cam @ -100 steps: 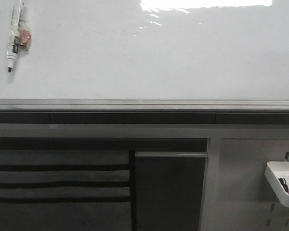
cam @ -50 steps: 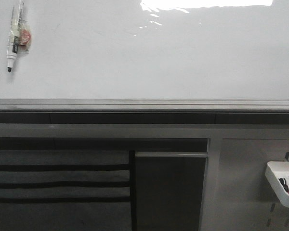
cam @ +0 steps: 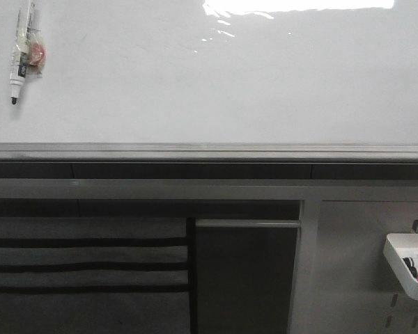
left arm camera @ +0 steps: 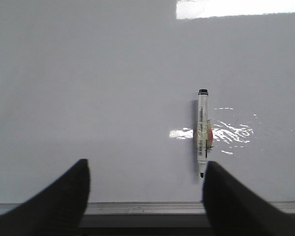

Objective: Write number 3 on whiteboard

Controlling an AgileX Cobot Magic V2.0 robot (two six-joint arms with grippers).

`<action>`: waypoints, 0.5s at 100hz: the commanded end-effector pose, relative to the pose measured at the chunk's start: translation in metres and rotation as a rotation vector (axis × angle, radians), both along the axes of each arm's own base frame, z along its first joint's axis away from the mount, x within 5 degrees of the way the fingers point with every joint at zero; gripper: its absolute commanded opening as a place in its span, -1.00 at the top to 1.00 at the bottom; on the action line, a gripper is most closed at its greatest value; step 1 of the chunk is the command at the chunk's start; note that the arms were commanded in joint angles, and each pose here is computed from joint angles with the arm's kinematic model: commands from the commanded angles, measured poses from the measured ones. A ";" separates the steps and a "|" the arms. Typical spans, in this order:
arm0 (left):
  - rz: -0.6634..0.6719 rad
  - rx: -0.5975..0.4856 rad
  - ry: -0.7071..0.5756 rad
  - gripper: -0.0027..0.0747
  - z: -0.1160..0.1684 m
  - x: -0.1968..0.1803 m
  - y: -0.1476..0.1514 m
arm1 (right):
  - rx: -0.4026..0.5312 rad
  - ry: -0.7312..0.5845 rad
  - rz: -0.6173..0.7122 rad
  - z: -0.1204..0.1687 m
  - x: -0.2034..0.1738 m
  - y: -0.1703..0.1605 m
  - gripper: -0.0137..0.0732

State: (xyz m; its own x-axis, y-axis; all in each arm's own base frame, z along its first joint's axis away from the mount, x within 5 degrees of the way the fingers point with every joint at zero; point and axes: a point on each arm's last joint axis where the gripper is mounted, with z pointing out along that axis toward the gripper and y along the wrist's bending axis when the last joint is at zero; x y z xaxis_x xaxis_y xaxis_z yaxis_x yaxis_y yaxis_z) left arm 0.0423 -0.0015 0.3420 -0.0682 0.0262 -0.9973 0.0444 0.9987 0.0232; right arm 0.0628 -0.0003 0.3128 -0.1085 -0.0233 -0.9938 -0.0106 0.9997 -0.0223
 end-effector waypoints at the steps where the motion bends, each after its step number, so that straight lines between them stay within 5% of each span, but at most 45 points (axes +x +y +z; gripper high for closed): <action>1: 0.004 -0.012 -0.077 -0.59 0.014 0.002 0.000 | -0.022 -0.100 0.005 0.017 0.001 0.000 -0.47; 50: -0.011 -0.049 -0.089 -0.59 0.011 0.006 -0.002 | 0.034 -0.102 0.019 0.018 0.001 0.002 -0.46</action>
State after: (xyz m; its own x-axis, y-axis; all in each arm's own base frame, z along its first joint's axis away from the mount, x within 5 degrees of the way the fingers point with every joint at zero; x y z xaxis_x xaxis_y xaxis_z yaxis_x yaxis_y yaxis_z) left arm 0.0446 -0.0025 0.3403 -0.0631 0.0081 -0.9980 0.0528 0.9986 0.0047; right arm 0.0628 0.0009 0.3132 -0.1046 0.0058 -0.9945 -0.0203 0.9998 0.0080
